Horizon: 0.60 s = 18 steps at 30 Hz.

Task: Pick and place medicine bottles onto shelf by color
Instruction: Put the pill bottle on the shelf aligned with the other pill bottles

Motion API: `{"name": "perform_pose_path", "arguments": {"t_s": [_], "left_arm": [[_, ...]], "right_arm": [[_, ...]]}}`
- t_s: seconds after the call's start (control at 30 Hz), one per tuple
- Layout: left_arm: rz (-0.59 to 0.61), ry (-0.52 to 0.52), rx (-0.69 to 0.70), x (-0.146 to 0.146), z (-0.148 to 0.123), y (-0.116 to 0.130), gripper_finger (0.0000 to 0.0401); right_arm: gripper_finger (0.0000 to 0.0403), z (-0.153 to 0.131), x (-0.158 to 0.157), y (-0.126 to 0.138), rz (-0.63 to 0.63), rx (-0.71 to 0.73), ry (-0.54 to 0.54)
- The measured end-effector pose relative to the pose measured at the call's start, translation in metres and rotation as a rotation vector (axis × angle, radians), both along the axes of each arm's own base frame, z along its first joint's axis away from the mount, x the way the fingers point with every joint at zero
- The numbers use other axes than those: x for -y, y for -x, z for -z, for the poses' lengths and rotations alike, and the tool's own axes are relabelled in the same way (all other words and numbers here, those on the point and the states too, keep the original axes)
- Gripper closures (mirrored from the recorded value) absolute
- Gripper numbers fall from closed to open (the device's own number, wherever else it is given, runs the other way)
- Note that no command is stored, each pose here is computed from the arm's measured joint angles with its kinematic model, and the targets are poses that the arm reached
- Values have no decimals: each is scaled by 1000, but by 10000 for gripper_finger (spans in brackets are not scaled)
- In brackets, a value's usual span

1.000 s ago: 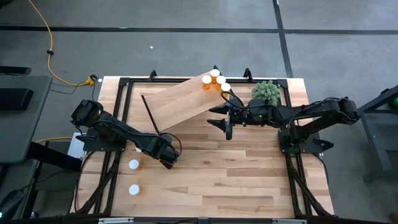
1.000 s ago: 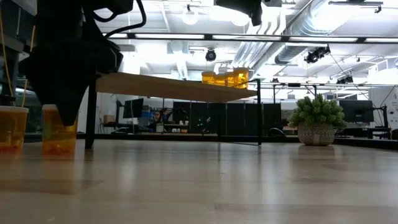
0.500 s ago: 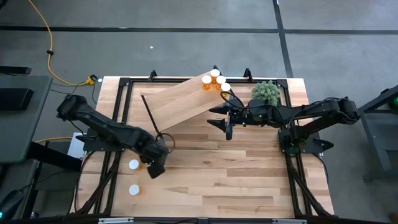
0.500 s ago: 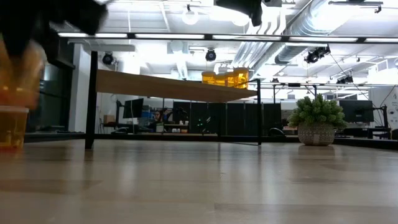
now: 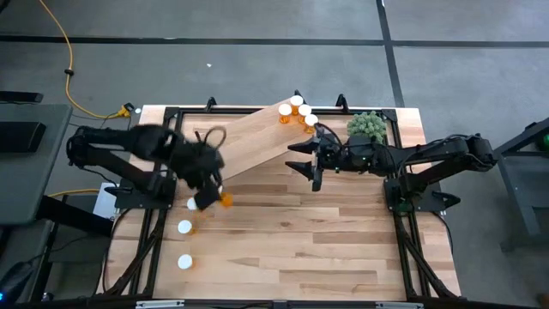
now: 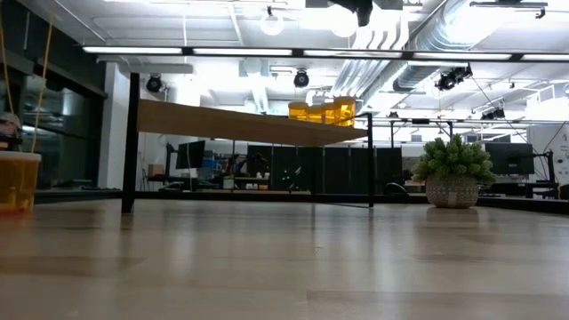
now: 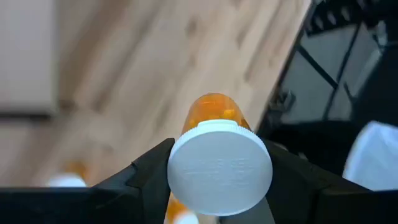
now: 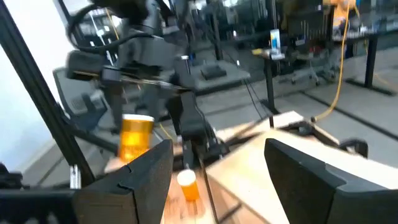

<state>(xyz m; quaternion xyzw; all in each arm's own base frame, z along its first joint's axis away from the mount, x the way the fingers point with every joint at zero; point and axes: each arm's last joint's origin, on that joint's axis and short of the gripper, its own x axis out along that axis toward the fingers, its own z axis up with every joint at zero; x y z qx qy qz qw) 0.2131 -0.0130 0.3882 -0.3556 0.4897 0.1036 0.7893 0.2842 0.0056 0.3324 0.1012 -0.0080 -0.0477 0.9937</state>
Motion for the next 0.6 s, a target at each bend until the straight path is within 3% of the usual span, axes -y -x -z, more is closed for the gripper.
{"name": "perform_pose_path", "arguments": {"t_s": [0.13,0.33,0.43,0.6], "left_arm": [[8,-146,33,-28,-27,-8,203],[41,-419,9,-75,-48,-35,202],[71,-521,-29,-99,-47,-54,202],[139,-582,-102,-134,-24,-94,202]], "right_arm": [[158,-5,0,0,0,51,0],[158,-7,1,0,18,77,-30],[158,-14,5,2,34,56,-53],[158,-38,11,8,76,-85,-13]]}}
